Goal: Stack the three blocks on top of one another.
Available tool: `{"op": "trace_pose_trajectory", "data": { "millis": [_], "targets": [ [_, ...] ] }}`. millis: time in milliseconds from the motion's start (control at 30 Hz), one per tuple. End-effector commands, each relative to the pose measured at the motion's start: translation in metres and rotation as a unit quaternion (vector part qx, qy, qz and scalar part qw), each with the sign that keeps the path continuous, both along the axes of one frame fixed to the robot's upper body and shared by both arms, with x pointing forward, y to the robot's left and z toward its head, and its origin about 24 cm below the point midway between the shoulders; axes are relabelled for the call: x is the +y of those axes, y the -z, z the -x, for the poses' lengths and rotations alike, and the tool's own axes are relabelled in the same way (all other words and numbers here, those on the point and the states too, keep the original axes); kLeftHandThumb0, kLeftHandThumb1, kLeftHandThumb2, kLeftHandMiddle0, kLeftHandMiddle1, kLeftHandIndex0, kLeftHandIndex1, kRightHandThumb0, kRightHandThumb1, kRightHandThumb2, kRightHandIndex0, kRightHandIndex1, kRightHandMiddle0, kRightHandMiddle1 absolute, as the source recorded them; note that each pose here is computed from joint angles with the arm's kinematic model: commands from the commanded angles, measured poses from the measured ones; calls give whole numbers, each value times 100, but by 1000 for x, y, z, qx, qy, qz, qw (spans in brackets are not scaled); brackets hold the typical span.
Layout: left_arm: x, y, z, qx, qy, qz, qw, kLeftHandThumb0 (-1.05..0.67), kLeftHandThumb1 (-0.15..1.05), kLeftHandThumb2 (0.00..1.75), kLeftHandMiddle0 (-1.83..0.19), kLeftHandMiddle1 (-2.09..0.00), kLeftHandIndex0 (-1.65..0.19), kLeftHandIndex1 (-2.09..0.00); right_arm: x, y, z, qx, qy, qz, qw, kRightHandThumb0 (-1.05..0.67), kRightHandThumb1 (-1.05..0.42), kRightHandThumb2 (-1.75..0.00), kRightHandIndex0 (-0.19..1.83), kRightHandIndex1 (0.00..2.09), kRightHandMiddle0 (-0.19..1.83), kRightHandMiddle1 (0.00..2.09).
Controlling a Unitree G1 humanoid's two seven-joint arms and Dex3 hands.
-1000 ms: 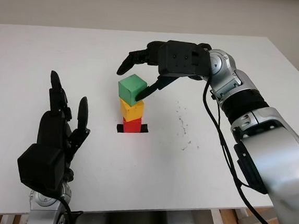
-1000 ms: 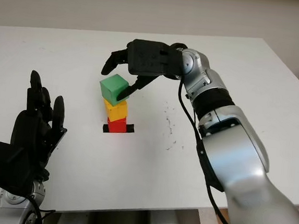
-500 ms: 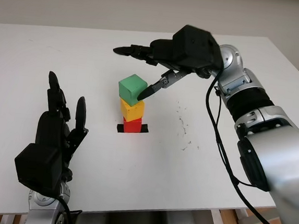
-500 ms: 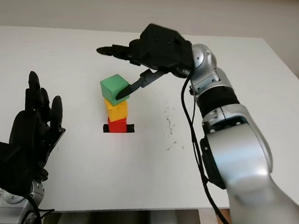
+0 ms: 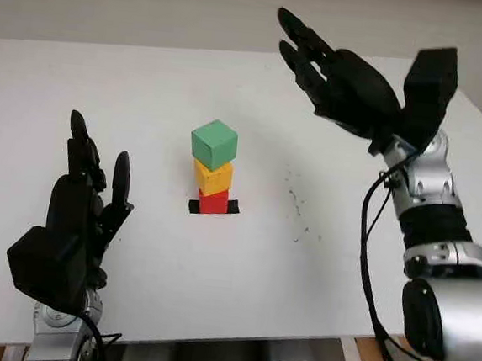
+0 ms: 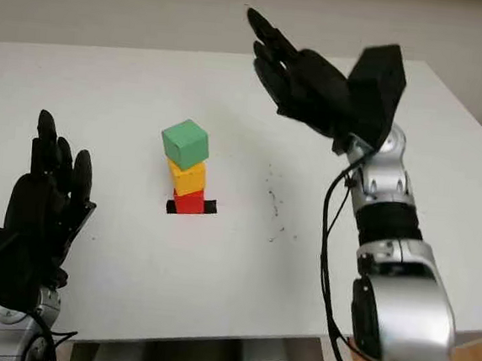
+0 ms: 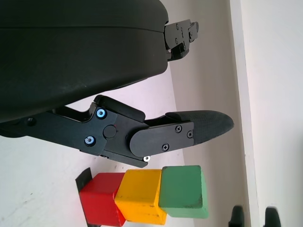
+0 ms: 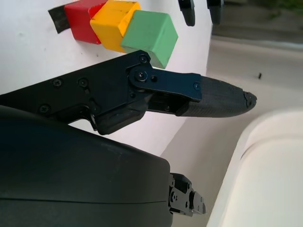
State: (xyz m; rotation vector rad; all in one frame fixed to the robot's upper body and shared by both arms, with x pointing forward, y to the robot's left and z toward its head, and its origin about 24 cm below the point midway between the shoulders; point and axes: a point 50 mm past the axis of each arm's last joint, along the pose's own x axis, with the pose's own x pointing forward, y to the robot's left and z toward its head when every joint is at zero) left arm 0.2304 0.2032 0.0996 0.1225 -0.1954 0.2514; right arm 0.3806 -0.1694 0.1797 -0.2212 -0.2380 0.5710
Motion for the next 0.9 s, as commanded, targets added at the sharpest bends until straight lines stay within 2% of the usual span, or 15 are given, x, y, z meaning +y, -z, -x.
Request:
{"op": "trace_pose_trajectory", "data": {
  "millis": [0, 267, 567, 733, 867],
  "targets": [
    [2, -3, -4, -8, 0, -6, 1000, -67, 105, 56, 19, -4, 19, 0, 2, 2, 7, -8, 9, -22, 1000, -88, -105, -71, -19, 0, -19, 0],
    [12, -3, -18, -7, 5, -5, 1000, -65, 105, 54, 19, -5, 19, 0, 1, 38, 21, 17, 66, -55, 996, -86, -105, -73, -19, 0, -19, 0],
    [21, -5, -30, -5, 18, -12, 1000, -64, 105, 54, 19, -3, 19, 0, 8, 63, 33, 56, 142, -104, 983, -84, -105, -75, -19, 0, -19, 0],
    [22, -9, -34, -10, 28, -15, 999, -64, 105, 55, 19, -3, 19, 0, 19, 73, 41, 66, 149, -129, 978, -82, -105, -77, -19, 0, -19, 0],
    [22, -9, -31, -13, 33, -15, 999, -64, 105, 55, 19, -2, 19, 0, 26, 77, 46, 68, 150, -134, 977, -81, -105, -77, -19, 0, -19, 0]
  ]
}}
